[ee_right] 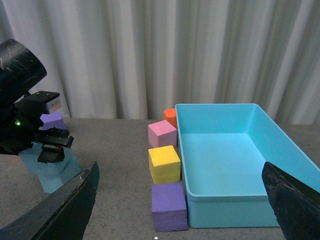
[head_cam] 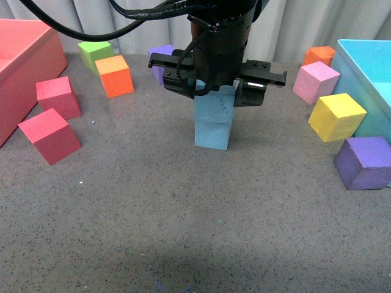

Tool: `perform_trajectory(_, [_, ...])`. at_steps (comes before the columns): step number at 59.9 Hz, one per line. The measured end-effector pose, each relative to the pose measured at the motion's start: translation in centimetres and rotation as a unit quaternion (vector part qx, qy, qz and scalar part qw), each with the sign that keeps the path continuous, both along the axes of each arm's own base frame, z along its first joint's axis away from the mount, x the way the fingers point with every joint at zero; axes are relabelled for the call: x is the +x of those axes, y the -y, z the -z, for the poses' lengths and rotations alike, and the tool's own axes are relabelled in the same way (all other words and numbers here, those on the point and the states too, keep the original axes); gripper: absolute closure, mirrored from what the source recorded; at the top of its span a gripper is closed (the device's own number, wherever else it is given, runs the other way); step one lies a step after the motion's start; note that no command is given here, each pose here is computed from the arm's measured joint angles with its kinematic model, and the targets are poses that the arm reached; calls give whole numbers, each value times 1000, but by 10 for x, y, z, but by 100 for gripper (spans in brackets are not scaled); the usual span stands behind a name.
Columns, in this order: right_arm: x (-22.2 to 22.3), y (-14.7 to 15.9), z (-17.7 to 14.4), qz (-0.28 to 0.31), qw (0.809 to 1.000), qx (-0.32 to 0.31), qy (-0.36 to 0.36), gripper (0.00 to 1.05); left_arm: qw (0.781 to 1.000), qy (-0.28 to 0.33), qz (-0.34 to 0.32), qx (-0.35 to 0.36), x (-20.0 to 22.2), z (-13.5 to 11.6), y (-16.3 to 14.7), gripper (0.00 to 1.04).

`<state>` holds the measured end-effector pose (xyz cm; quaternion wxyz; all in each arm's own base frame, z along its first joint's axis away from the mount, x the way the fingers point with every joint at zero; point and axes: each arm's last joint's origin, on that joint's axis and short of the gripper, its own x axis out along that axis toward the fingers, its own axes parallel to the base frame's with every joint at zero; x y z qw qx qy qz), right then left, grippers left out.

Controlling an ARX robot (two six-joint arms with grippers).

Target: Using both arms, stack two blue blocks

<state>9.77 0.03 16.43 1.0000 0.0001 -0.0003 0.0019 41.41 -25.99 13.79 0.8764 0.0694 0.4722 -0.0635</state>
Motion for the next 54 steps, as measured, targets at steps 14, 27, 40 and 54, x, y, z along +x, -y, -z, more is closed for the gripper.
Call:
perform_trajectory(14, [0,0,0,0,1000,0,0,10,1000,8,-3,-1,3,-4,0,5])
perform_trajectory(27, [0,0,0,0,1000,0,0,10,1000,18,-5,-8,4,-9,0,7])
perform_trajectory(40, [0,0,0,0,1000,0,0,10,997,56,0,-47,-3,-48,-8,7])
perform_trajectory(54, [0,0,0,0,1000,0,0,10,977,210,-32,-20,-11,-56,-30,19])
